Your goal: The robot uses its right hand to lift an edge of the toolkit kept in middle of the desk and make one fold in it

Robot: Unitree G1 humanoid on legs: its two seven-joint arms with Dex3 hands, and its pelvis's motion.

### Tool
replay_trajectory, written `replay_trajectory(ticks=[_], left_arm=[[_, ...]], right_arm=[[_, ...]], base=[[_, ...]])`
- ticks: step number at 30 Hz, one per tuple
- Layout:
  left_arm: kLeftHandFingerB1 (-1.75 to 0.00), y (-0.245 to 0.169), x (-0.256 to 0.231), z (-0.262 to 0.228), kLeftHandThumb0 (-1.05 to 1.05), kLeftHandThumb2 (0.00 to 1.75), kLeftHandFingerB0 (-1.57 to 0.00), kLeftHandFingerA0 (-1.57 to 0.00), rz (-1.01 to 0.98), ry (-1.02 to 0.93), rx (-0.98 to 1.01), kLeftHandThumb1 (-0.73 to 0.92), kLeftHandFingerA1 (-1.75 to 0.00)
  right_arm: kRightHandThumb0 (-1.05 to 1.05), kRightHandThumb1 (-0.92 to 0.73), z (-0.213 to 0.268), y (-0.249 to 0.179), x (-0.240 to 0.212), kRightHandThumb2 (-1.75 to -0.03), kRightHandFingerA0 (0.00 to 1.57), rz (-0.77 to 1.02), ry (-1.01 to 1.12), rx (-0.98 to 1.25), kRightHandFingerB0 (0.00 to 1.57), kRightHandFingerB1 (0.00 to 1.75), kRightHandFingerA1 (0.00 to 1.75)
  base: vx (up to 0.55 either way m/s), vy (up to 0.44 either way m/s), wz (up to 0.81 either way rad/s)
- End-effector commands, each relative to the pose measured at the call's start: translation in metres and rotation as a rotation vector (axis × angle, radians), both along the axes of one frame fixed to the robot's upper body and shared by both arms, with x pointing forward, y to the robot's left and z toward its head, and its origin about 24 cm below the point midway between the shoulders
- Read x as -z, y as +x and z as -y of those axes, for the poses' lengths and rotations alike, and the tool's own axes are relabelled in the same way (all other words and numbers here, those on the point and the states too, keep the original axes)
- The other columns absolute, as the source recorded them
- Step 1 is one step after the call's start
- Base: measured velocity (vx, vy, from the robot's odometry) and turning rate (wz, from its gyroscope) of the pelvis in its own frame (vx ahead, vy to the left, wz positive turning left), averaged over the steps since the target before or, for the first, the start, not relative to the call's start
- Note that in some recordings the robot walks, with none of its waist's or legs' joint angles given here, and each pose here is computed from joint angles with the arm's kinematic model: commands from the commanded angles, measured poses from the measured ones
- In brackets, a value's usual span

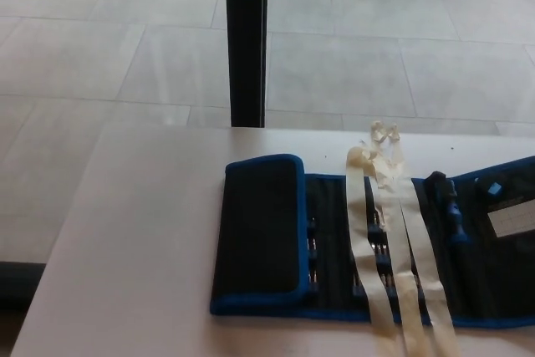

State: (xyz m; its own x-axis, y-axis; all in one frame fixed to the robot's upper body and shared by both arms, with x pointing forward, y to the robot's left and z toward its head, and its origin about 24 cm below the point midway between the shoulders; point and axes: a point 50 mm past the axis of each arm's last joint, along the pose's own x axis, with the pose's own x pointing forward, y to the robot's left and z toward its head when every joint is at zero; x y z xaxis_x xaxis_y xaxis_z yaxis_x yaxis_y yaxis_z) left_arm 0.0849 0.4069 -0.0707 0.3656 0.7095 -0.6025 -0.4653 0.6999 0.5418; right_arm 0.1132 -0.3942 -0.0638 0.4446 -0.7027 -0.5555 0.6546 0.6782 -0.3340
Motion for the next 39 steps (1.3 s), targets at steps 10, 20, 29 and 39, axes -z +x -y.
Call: replay_trajectory(ticks=[10, 20, 29, 39], left_arm=[[-0.57, -0.019, -0.021, -0.029, -0.52, 0.57, -0.64, -0.73, 0.138, 0.084, -0.276, 0.53, -0.9], [-0.57, -0.017, -0.02, -0.028, -0.55, 0.57, -0.67, -0.74, 0.122, 0.091, -0.262, 0.56, -1.01], [-0.55, -0.019, -0.018, -0.027, -0.54, 0.57, -0.65, -0.74, 0.119, 0.084, -0.287, 0.56, -0.95], [-0.57, -0.02, -0.017, -0.026, -0.55, 0.57, -0.64, -0.75, 0.113, 0.078, -0.28, 0.59, -0.94]], right_arm=[[-0.42, -0.31, 0.046, -0.021, -0.043, -0.73, 0.98, 0.416, 0.053, 0.606, 0.5, 0.94, 1.32], [-0.7, -0.61, 0.08, 0.048, -0.132, -0.66, 1.07, 0.86, 0.04, 0.762, 0.6, 1.16, 1.65], [-0.83, -0.66, 0.04, 0.11, -0.2, -0.61, 0.46, 1.053, -0.085, 0.379, 0.45, 0.76, 0.87], [-0.36, -0.59, -0.029, 0.135, -0.185, -1.12, 0.0, 0.965, 0.17, -0.105, 0.01, 0.5, 0.49]], base=[[0.0, 0.0, 0.0], [0.0, 0.0, 0.0], [0.0, 0.0, 0.05], [0.0, 0.0, 0.02]])
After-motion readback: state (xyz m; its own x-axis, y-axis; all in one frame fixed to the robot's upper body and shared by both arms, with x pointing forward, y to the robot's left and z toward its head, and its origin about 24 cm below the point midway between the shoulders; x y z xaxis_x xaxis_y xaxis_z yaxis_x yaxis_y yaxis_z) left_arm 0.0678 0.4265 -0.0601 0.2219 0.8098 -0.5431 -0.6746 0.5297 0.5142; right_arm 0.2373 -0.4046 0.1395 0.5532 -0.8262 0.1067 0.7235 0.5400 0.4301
